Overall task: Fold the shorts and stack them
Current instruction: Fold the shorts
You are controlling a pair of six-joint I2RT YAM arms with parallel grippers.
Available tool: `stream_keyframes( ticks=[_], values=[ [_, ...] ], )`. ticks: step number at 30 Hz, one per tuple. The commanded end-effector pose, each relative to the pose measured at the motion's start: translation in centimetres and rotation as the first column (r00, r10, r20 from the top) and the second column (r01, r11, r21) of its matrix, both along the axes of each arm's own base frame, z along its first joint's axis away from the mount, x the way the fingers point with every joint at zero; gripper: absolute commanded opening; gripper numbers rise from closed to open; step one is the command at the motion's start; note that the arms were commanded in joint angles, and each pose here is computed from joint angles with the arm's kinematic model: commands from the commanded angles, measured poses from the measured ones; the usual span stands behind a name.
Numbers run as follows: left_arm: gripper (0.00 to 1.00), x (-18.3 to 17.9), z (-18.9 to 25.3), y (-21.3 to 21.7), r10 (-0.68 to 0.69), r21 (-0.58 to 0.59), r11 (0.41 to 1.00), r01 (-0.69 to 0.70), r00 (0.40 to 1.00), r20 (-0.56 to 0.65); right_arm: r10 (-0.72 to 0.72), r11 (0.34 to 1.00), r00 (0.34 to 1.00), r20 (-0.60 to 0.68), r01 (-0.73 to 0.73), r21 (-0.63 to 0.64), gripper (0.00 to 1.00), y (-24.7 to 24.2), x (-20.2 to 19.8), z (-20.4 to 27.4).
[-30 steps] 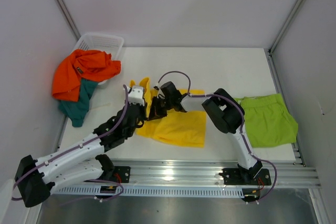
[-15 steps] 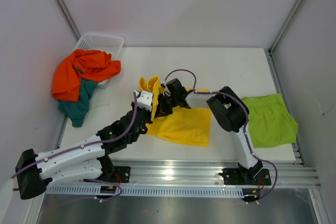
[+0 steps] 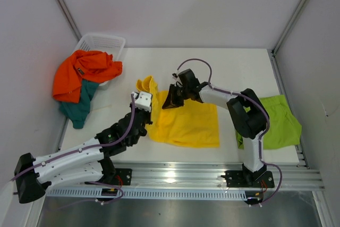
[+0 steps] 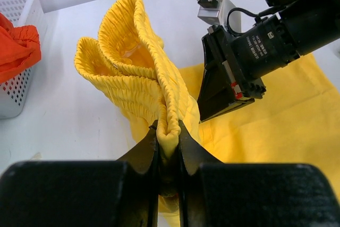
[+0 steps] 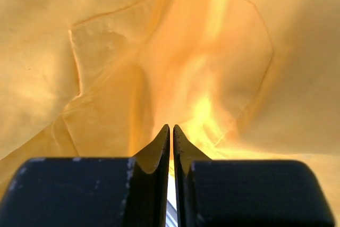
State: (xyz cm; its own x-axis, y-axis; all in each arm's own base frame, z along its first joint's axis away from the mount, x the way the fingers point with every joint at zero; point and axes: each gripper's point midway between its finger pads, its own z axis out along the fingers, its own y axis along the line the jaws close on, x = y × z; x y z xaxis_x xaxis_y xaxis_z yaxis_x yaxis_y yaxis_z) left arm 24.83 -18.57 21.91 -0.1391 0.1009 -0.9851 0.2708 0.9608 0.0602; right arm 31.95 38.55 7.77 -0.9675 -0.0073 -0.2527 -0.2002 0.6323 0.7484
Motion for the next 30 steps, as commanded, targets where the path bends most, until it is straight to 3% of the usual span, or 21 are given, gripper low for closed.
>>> stream_keyframes(
  ticks=[1, 11, 18, 24, 30],
  values=[
    [0.0, 0.1, 2.8, -0.1, 0.001, -0.052, 0.999, 0.002, 0.998, 0.062, -0.008, 0.999, 1.0, 0.022, 0.008, -0.036, 0.07, -1.0, 0.6, 0.1],
    [0.0, -0.7, 4.3, -1.6, -0.072, -0.062, 0.995, 0.078, 0.993, 0.098, -0.046, 0.996, 0.998, -0.047, 0.042, -0.084, 0.03, 0.0, 1.5, -6.6],
    [0.0, -1.5, 4.2, -2.9, -0.124, 0.044, 0.992, 0.119, 0.985, 0.12, -0.026, 0.997, 0.997, -0.068, 0.021, -0.075, 0.01, 3.3, 1.2, -8.1],
    [0.0, -2.2, 3.5, -4.0, -0.189, 0.066, 0.981, 0.182, 0.974, 0.127, -0.02, 1.0, 0.997, -0.076, 0.02, 0.003, 0.0, 5.4, 0.5, -6.5],
    [0.0, -2.2, 3.3, -4.4, -0.187, 0.106, 0.979, 0.174, 0.975, 0.124, -0.033, 0.995, 0.999, 0.002, 0.033, 0.095, 0.01, 3.9, 3.0, 0.4]
  ],
)
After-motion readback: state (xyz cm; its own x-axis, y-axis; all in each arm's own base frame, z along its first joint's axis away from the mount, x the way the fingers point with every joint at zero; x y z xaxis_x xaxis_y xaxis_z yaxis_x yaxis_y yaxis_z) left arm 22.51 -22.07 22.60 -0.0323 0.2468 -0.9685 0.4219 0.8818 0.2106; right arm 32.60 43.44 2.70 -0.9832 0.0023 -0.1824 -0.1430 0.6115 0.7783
